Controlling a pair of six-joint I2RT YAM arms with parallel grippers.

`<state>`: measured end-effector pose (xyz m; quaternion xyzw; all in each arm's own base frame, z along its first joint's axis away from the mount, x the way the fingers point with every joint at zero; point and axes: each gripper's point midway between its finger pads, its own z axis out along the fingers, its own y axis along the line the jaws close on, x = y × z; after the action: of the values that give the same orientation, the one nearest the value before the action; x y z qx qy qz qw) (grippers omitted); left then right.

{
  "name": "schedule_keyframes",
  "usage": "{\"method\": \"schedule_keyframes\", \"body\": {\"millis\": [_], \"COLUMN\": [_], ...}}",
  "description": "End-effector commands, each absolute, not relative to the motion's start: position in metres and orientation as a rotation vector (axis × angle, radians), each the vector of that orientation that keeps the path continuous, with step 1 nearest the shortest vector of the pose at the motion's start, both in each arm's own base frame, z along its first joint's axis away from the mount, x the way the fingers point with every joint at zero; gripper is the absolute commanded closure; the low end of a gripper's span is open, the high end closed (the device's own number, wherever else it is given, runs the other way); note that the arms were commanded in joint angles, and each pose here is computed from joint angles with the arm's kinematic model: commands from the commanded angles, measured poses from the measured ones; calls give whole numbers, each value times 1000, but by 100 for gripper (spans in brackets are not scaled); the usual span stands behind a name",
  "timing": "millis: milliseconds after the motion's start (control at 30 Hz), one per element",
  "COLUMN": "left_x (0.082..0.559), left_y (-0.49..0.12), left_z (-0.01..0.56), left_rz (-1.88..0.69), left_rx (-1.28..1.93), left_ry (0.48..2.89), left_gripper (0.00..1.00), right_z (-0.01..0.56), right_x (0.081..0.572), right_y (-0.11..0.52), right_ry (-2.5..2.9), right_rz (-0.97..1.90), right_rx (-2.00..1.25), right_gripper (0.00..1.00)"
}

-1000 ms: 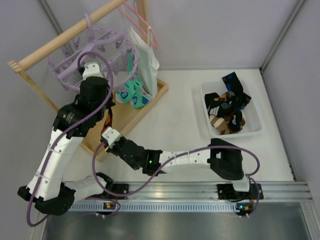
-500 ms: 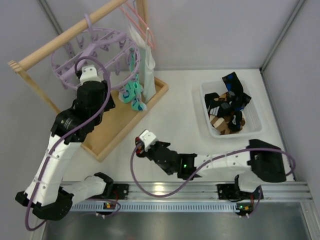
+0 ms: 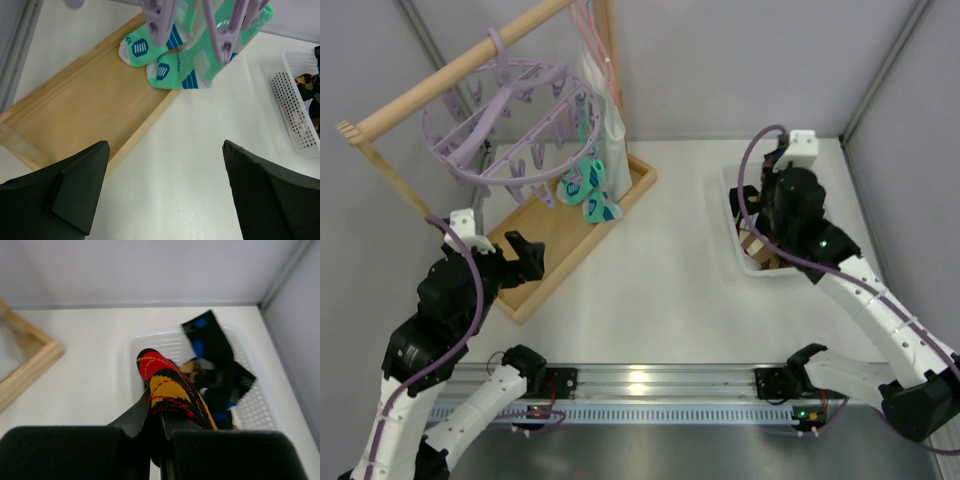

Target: Remove the socks clipped to the hanger

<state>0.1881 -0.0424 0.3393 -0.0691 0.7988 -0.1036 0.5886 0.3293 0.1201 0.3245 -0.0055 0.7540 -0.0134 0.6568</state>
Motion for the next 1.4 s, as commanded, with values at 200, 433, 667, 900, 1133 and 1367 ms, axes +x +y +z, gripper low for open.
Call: {"method": "schedule_keyframes", "body": {"millis": [200,433,667,900,1133,1367], "left_x": [179,176,173,173,171,169], "left_y": [-54,-54,-52,-50,-47,-44], "left_z": [303,298,300,300,301,303], "left_rz": [-388,-407,-413,-409,-408,-412], "left_rx": [-169,-171,-182,-191,-199,-210], "left_ry": [1774,1764,1745,1739,1727,1708], "left_gripper": [2,2,2,2,2,2], "right_z": [304,141,31,15,25,64], "right_x": [436,470,455,448,453,466], "right_y": [5,-18,-18,-46,-62,-42], "right_ry": [1885,2251,2521,2462,2297,2246], "right_rz": [-310,-321,-167,86,163,246], "right_rx": [98,152,316,689,919,818], "right_gripper": [100,100,100,100,100,76]}}
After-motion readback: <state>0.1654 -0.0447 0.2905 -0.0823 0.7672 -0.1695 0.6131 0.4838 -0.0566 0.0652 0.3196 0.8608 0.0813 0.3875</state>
